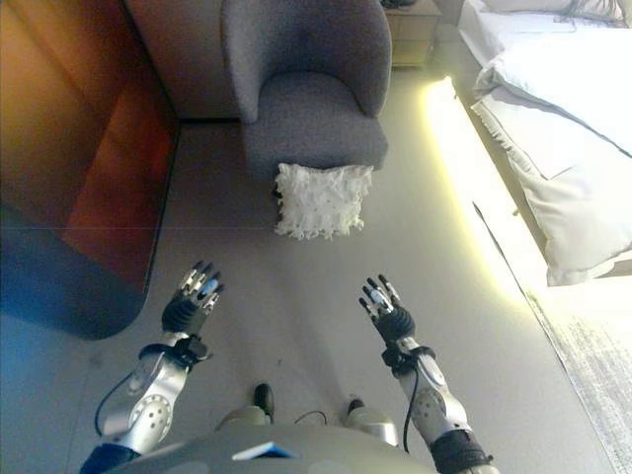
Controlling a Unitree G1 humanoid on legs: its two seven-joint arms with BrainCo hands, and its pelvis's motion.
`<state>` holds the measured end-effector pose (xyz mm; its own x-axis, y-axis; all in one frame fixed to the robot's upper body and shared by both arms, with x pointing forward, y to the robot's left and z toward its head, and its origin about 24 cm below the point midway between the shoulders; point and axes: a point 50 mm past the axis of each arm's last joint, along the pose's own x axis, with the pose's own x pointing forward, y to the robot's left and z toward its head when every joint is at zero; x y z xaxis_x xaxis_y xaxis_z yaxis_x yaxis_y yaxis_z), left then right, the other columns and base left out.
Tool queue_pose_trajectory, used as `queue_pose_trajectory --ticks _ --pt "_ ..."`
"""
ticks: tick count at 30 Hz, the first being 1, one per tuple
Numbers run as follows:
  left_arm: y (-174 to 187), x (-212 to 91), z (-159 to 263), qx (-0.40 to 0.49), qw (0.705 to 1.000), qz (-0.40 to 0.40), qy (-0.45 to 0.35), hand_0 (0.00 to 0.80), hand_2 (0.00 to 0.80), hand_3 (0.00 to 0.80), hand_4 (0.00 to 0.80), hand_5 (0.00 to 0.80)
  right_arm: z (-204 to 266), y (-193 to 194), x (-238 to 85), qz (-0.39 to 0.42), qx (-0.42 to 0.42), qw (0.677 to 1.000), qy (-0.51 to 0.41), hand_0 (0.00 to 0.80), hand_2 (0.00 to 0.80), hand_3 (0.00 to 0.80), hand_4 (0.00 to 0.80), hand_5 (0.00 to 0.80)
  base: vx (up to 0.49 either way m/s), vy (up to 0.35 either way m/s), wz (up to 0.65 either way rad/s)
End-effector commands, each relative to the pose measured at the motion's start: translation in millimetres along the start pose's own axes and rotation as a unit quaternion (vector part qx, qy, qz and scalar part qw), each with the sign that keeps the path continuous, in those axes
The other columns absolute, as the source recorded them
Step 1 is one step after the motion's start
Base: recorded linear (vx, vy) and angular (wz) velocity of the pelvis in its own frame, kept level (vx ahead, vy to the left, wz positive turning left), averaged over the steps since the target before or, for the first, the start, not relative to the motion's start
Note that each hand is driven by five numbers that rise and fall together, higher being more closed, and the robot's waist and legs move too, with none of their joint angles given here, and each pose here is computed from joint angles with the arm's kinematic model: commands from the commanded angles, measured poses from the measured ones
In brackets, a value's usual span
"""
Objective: Pick up the cushion and take it to the sofa
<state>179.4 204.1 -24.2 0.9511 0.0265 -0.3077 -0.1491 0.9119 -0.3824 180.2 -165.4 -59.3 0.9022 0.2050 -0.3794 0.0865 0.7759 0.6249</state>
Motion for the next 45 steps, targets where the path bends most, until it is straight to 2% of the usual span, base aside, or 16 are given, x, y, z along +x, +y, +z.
queue_pose_trajectory --ticks 1,22,32,45 --pt "-5.5 13.4 28.3 0.016 0.997 -0.021 -0.068 0.000 0.000 0.000 0.000 0.000 33.7 16.0 9.2 0.044 -0.012 0.997 -0.069 0.000 0.000 0.000 0.000 0.000 0.000 0.000 0.00" --pt "-1.5 -0.3 25.0 0.021 0.997 -0.025 -0.067 0.000 0.000 0.000 0.000 0.000 22.3 11.0 0.9 0.031 -0.005 0.998 -0.050 0.000 0.000 0.000 0.000 0.000 0.025 -0.020 -0.01" --pt "-11.5 3.5 21.9 -0.017 0.997 -0.039 -0.068 0.000 0.000 0.000 0.000 0.000 28.2 8.4 3.1 0.048 -0.056 0.997 -0.030 0.000 0.000 0.000 0.000 0.000 -0.015 -0.027 -0.04" --pt "-2.8 7.4 27.6 0.017 0.997 -0.024 -0.068 0.000 0.000 0.000 0.000 0.000 19.2 10.1 4.8 0.022 0.010 0.999 -0.049 0.000 0.000 0.000 0.000 0.000 0.053 0.152 -0.09"
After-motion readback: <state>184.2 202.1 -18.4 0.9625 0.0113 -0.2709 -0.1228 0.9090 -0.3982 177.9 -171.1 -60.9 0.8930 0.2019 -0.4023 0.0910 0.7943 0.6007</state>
